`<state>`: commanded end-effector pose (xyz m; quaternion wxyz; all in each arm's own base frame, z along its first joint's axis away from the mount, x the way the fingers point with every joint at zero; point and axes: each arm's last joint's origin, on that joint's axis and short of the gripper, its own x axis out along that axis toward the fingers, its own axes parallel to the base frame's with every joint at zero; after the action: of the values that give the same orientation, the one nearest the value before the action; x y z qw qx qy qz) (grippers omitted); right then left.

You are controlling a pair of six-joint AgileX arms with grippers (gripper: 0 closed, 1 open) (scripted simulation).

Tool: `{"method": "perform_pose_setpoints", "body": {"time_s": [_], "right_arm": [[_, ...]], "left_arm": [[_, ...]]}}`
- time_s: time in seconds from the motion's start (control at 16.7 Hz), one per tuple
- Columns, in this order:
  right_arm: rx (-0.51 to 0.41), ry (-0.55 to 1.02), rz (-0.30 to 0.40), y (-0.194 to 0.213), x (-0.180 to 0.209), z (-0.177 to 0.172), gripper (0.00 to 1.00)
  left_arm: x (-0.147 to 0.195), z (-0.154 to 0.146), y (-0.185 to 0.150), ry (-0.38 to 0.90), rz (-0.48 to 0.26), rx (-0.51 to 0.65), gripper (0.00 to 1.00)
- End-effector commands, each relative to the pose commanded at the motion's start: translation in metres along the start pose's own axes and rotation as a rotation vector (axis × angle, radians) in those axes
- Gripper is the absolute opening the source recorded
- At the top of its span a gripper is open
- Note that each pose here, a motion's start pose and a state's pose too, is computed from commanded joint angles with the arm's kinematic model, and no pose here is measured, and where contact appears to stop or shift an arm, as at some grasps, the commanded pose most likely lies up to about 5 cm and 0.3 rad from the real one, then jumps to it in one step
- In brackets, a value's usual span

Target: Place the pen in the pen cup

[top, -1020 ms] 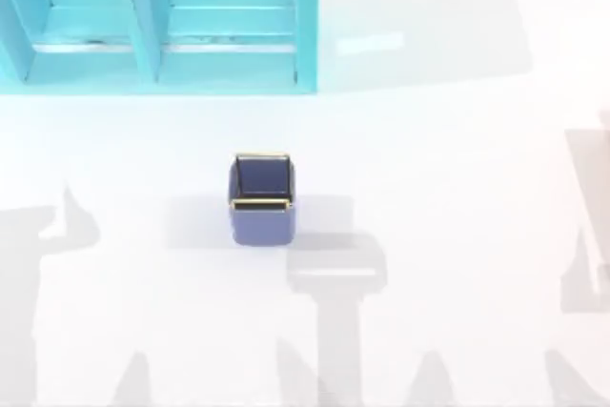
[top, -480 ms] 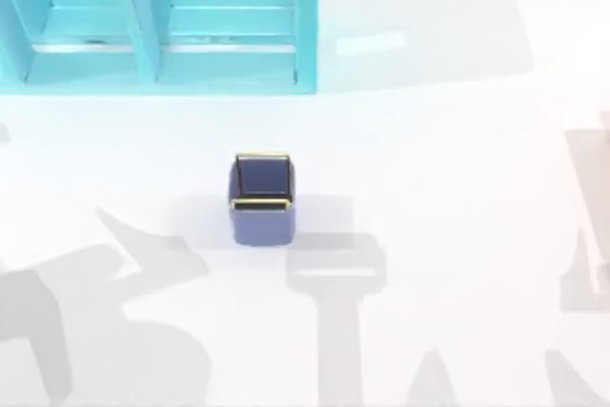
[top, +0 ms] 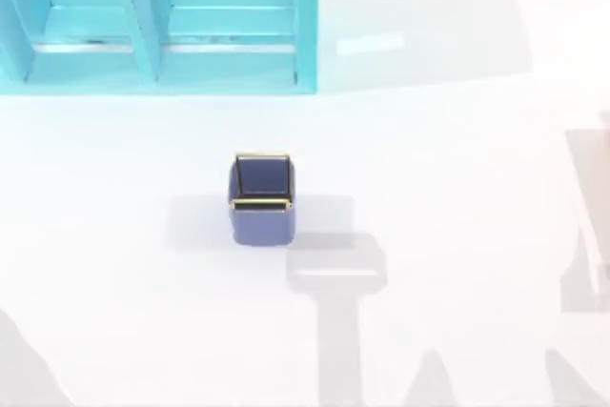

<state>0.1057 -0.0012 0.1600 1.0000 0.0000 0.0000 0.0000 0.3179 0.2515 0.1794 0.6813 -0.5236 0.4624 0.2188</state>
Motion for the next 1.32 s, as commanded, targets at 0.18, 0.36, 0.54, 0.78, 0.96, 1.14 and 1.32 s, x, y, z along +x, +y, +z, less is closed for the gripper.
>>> {"method": "perform_pose_setpoints", "body": {"time_s": [0.18, 0.36, 0.54, 0.78, 0.96, 1.14, 1.32], "right_arm": [[0.000, 0.000, 0.000, 0.000, 0.000, 0.000, 1.00], [0.000, 0.000, 0.000, 0.000, 0.000, 0.000, 1.00], [0.000, 0.000, 0.000, 0.000, 0.000, 0.000, 1.00], [0.000, 0.000, 0.000, 0.000, 0.000, 0.000, 1.00], [0.000, 0.000, 0.000, 0.000, 0.000, 0.000, 1.00], [0.000, 0.000, 0.000, 0.000, 0.000, 0.000, 1.00], [0.000, 0.000, 0.000, 0.000, 0.000, 0.000, 1.00]], "left_arm": [[0.016, 0.011, 0.009, 0.033, 0.024, -0.058, 1.00], [0.019, 0.012, 0.010, 0.037, 0.027, -0.065, 1.00], [0.020, 0.011, 0.008, 0.039, 0.028, -0.059, 1.00], [0.046, 0.013, 0.010, 0.042, 0.030, -0.068, 1.00], [0.088, 0.013, 0.010, 0.028, 0.021, -0.060, 1.00], [0.117, 0.009, 0.012, 0.036, 0.027, -0.065, 1.00], [0.119, 0.009, 0.012, 0.037, 0.027, -0.065, 1.00]]}}
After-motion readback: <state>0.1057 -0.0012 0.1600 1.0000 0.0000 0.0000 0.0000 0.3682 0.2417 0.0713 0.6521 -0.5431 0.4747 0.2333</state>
